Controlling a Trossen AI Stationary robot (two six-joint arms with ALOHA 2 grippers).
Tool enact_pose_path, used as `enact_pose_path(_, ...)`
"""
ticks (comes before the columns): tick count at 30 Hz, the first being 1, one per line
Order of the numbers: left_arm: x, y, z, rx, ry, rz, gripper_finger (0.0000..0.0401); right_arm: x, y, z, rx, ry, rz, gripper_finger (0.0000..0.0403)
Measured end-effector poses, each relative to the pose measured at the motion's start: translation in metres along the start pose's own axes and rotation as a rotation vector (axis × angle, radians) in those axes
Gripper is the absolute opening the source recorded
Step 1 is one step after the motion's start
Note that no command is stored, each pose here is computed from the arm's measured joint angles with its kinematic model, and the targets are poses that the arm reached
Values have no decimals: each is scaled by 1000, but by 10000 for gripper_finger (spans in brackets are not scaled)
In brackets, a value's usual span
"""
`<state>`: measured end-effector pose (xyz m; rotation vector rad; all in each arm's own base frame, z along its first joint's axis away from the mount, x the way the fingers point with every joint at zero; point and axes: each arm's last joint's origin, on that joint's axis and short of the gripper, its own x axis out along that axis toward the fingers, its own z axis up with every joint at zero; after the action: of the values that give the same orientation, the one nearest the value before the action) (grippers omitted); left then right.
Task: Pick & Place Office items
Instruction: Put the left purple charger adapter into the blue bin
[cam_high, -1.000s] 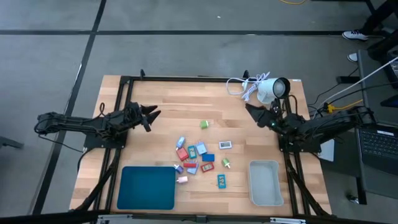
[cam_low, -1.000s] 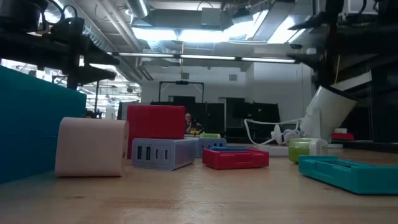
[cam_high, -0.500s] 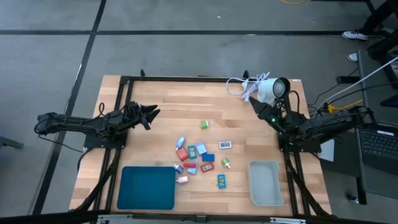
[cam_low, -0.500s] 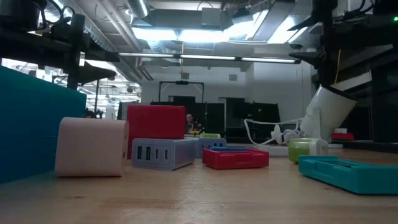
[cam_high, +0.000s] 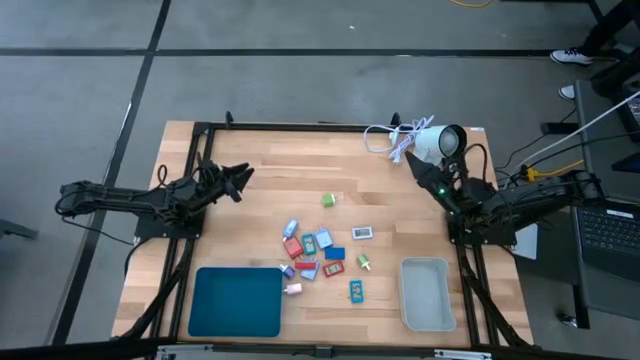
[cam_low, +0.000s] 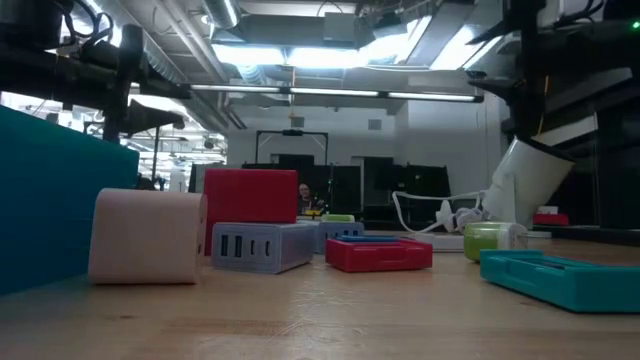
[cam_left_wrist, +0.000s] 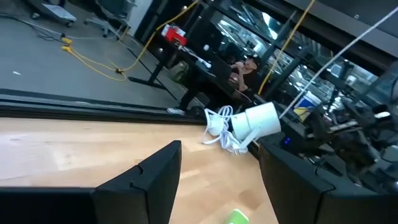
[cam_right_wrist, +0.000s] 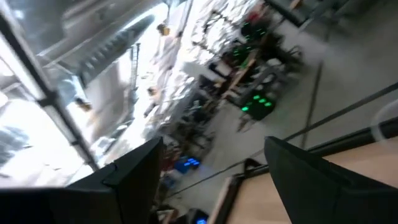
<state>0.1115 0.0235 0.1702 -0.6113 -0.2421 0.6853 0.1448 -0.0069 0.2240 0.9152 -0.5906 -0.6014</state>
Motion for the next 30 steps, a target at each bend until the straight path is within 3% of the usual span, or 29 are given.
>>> enact_pose_path(12, 0, 0, 5, -131, -93, 53, 210, 0, 3, 2, 5, -10, 28, 284)
enact_pose_path(20, 1, -1, 1, -186, -6, -12, 210, 0, 3, 3, 14, -15, 33, 284)
enact_pose_path(24, 1, -5, -2, -230, 88, -106, 210, 0, 7, 6, 46, -30, 65, 284)
enact_pose_path(30, 6, -22, 6, -142, 254, -158, 210, 0, 7, 7, 45, -36, 68, 284)
